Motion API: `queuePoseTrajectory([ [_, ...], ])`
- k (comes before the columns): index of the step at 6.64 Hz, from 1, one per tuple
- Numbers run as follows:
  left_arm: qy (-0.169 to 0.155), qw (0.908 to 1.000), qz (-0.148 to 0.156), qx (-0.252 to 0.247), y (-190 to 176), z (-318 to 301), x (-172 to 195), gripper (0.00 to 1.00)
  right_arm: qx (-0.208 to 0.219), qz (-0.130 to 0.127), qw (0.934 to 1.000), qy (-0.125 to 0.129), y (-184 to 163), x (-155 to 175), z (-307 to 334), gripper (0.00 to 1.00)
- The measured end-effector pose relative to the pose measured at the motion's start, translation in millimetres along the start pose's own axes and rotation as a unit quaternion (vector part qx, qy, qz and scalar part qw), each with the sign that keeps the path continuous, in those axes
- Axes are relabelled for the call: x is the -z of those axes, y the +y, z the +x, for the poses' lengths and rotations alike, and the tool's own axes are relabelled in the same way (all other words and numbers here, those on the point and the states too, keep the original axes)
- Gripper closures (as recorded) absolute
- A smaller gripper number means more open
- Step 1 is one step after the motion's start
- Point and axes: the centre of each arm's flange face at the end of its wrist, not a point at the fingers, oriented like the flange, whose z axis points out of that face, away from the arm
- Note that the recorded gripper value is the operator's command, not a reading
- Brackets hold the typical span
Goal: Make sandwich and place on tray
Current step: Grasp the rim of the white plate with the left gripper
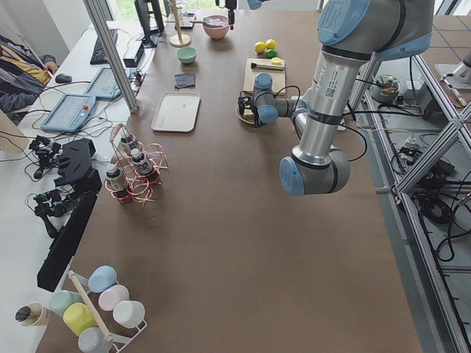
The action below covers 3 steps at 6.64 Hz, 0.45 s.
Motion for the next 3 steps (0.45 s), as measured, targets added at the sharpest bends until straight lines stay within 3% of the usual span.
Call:
queuePoseTrajectory([
  [1,0.000,1.0000,-0.001,0.000,2.5,0.4,-1.6,1.00,-0.001,-0.001,1.0000,0.000,1.9,-0.7,1.5,0.01],
  [3,0.001,1.0000,-0.002,0.002,4.5,2.6,-2.5,1.00,-0.001,-0.002,1.0000,0.000,4.1,-1.4,2.7,0.01],
])
